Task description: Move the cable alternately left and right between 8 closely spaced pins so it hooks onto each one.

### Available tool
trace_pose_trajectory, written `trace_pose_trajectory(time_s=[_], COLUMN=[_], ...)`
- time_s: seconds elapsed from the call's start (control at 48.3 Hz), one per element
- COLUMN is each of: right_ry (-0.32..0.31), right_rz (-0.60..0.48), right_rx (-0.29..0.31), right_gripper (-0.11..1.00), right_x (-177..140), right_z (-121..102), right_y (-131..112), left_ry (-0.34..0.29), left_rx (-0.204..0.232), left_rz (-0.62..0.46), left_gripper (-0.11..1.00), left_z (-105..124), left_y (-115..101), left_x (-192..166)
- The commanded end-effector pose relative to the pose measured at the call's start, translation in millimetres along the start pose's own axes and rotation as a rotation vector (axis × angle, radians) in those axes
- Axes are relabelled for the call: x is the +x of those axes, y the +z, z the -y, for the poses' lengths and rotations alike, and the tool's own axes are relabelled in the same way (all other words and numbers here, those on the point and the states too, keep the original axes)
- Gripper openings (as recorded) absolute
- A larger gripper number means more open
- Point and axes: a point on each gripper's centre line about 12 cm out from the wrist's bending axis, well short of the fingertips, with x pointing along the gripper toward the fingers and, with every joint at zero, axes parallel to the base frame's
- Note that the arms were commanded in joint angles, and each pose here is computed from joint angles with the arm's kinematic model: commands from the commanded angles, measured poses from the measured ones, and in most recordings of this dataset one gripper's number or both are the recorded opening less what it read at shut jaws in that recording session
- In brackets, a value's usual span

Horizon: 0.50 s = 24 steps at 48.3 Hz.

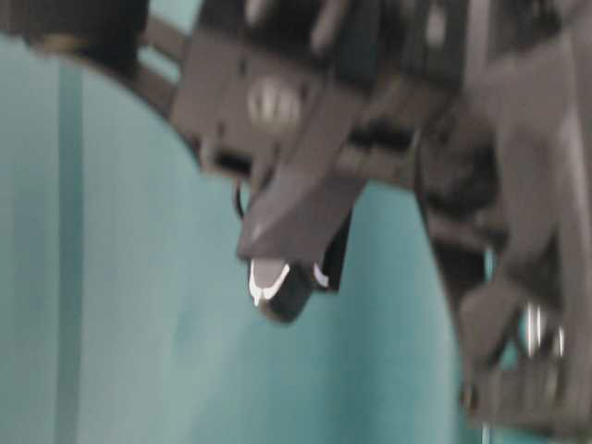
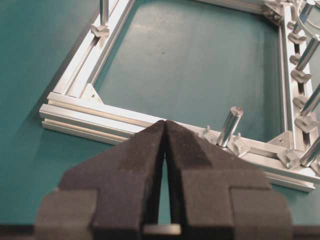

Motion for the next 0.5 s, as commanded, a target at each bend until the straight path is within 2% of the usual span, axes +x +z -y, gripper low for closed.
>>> trace_pose_trajectory(time_s=[0.0,0.248,0.476], right_ry=[0.057,0.034,0.009], right_rz=[0.002,0.018,0.046], right_rx=[0.013,0.020,0.046], right_gripper=[0.19,0.19,0.19], right_x=[-14,-12,-7], right_z=[-17,-17,-17], right_y=[6,11,30], left_ry=[0.003,0.003,0.002], left_rx=[-0.004,-0.005,-0.004], left_rz=[0.013,0.013,0.012], left_gripper=[0.01,0.01,0.01], left_z=[0,0,0], left_y=[5,5,5], left_x=[0,0,0])
